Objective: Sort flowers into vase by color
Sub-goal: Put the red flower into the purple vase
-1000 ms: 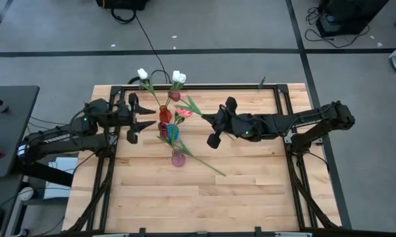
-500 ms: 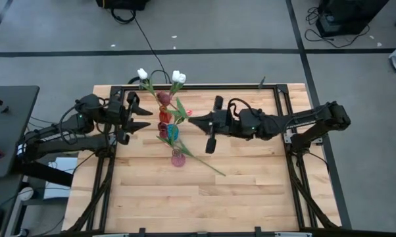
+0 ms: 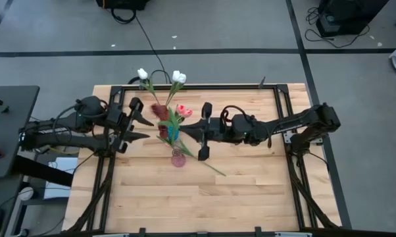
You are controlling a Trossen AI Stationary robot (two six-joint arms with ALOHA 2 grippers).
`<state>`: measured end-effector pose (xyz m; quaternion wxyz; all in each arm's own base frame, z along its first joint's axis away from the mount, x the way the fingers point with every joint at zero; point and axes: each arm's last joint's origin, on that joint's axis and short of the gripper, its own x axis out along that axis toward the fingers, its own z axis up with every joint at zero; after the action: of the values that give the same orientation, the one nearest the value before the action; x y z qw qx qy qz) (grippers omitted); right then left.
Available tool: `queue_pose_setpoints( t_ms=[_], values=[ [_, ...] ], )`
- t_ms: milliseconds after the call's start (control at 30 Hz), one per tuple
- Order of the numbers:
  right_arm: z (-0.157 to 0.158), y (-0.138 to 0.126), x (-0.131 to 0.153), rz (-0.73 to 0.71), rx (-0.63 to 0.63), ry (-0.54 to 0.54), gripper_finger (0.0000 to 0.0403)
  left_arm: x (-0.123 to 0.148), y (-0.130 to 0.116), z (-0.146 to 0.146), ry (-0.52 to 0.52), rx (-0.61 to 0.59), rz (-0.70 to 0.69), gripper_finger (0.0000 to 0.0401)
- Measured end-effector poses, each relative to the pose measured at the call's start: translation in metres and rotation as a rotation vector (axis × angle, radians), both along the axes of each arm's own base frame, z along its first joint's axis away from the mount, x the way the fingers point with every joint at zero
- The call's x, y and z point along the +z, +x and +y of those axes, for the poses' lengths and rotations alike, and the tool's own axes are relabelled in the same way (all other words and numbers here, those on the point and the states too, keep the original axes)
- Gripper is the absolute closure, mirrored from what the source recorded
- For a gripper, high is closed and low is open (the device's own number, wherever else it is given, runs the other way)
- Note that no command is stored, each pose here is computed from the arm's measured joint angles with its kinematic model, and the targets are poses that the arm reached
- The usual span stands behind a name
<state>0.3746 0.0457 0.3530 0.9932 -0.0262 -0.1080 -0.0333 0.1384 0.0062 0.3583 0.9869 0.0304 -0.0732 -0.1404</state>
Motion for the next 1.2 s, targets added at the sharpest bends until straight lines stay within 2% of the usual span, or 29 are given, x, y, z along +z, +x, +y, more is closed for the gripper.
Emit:
queue_pose_setpoints(
  t_ms=[167,400,600,800,933,1200],
  values=[
    [0.01,0.011,-0.009,-0.095,0.055,-0.002,0.0398,-0.001,-0.002,-0.003,0.004,-0.019,0.01,0.0214],
    [0.028,0.037,-0.051,-0.193,0.068,-0.04,0.0398,-0.001,-0.003,-0.003,-0.005,-0.021,0.013,0.0214],
    [0.04,0.05,-0.089,-0.292,0.04,-0.148,0.0398,0.002,-0.013,-0.004,-0.004,-0.027,-0.012,0.0214],
    [0.041,0.056,-0.113,-0.347,-0.013,-0.245,0.0398,0.005,-0.022,-0.005,-0.021,-0.033,-0.035,0.0214],
    [0.041,0.053,-0.113,-0.414,-0.033,-0.269,0.0398,0.004,-0.022,-0.005,-0.025,-0.022,-0.018,0.0214],
    [0.04,0.053,-0.113,-0.42,-0.02,-0.275,0.0398,0.002,-0.022,-0.004,-0.03,0.003,-0.006,0.0214]
  ],
)
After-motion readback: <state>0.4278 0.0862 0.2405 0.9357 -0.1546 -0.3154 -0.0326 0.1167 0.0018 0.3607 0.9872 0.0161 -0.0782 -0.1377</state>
